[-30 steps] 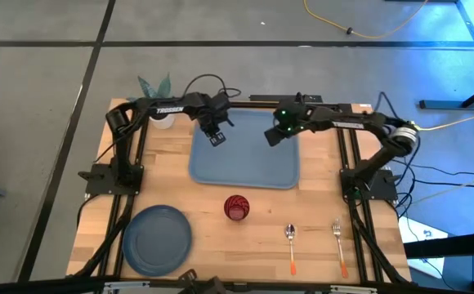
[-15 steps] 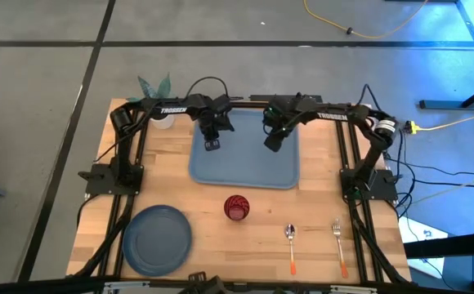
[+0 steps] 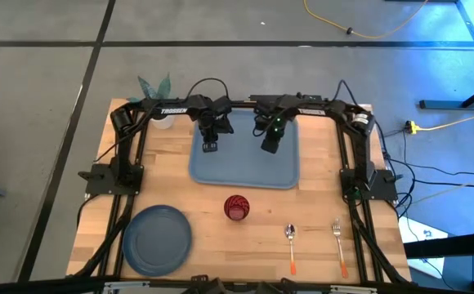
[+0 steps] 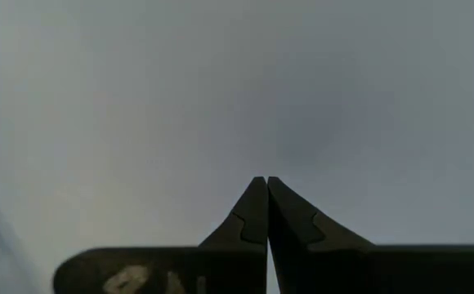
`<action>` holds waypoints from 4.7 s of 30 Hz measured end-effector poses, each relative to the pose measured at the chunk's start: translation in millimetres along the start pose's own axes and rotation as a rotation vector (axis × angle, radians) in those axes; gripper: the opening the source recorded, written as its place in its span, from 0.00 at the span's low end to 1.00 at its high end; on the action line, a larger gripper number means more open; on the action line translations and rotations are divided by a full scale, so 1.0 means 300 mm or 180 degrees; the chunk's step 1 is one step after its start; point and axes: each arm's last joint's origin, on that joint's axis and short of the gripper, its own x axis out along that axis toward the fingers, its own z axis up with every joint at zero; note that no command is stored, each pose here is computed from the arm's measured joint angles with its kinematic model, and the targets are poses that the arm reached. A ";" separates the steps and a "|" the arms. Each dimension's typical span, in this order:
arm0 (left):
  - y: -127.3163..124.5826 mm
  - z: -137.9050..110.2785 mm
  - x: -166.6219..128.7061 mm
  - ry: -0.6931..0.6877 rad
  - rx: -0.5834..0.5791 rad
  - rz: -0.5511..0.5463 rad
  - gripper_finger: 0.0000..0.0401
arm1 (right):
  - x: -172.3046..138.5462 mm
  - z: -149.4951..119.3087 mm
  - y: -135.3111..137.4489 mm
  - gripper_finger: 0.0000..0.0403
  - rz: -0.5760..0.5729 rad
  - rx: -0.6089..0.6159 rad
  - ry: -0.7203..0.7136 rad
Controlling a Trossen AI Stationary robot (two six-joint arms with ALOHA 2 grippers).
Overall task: Pick and place plate/cup/fork/spoon on tray
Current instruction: Move the blue tray to the center of the table, then put the dark red glass on the blue tray
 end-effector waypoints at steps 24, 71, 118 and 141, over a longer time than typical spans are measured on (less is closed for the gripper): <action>-0.071 -0.006 0.100 0.0517 -0.0085 -0.0264 0.00 | 0.060 0.015 0.077 0.01 0.0043 -0.0201 0.0133; -0.284 0.022 0.021 0.0696 -0.0026 0.0022 0.00 | 0.042 -0.032 0.283 0.01 0.0139 -0.0343 0.0207; -0.432 -0.111 -0.470 -0.0429 -0.0199 -0.0129 0.12 | -0.455 -0.211 0.356 0.18 0.0021 -0.1113 -0.1042; -0.645 -0.052 -0.456 -0.0880 0.0605 -0.0283 0.12 | -0.734 -0.278 0.565 0.18 0.0132 -0.1800 -0.1226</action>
